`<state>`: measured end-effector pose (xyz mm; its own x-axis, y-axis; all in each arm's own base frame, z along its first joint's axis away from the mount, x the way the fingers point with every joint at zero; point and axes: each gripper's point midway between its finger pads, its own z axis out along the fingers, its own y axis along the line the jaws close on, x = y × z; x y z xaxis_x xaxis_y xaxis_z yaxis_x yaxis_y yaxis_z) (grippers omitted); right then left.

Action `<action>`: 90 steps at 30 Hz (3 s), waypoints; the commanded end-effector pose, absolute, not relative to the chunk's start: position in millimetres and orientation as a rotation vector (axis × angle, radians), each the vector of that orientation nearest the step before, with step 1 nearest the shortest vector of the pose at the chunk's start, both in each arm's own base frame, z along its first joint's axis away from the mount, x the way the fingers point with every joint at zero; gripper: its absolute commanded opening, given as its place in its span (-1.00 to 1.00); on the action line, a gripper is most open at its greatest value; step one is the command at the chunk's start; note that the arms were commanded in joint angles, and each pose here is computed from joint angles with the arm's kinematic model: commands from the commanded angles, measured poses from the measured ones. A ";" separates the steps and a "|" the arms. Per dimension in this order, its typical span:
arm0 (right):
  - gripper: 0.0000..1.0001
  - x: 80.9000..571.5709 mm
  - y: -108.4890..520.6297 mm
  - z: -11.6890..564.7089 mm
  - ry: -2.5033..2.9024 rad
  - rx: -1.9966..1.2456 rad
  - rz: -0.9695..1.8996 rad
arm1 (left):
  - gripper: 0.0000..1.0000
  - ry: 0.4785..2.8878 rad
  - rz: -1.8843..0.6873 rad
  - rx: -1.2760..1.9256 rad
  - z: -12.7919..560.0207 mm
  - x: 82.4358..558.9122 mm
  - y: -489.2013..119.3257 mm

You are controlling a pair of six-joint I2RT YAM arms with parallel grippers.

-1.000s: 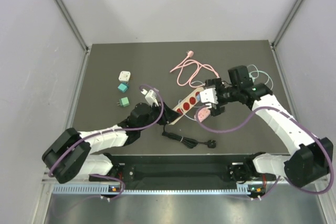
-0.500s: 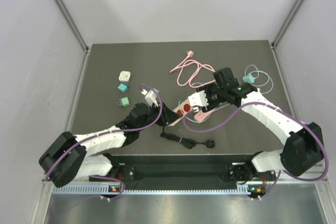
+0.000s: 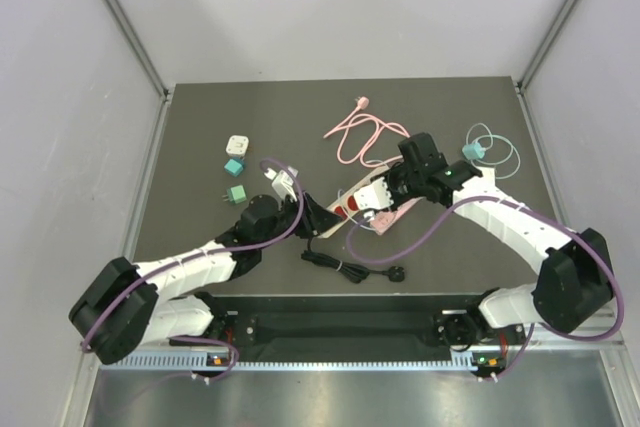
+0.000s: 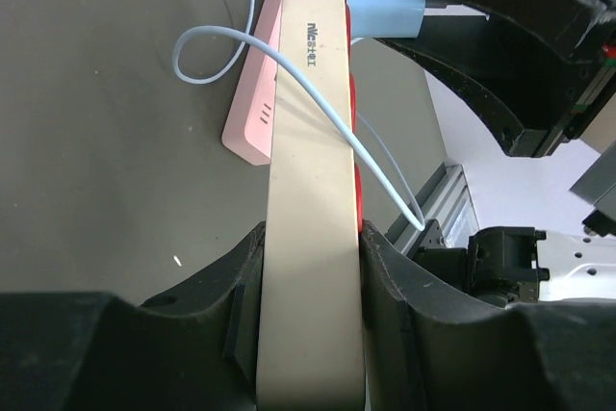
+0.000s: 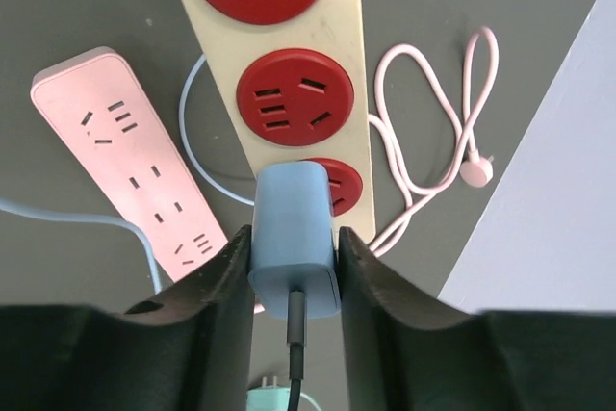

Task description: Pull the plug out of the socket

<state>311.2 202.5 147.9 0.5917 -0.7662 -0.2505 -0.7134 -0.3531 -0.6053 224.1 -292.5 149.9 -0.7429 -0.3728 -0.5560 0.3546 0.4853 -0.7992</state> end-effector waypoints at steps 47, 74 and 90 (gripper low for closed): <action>-1.00 282.0 244.3 210.5 1.216 -2.080 -0.210 | -1.00 2.027 -1.122 -0.082 145.6 269.2 -273.5; -1.00 260.7 285.6 237.5 1.119 -2.064 -0.131 | -1.00 2.035 -1.120 -0.107 146.7 280.9 -271.9; -1.00 291.8 171.3 238.3 1.235 -1.903 -0.040 | -1.00 2.028 -1.127 -0.119 143.6 279.5 -264.1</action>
<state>293.5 182.0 207.2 0.5032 -0.8026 -0.3204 -0.7631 -0.2387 -0.6006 240.3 -297.6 177.5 -0.7396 -0.3209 -0.5916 0.4484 0.4206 -0.7887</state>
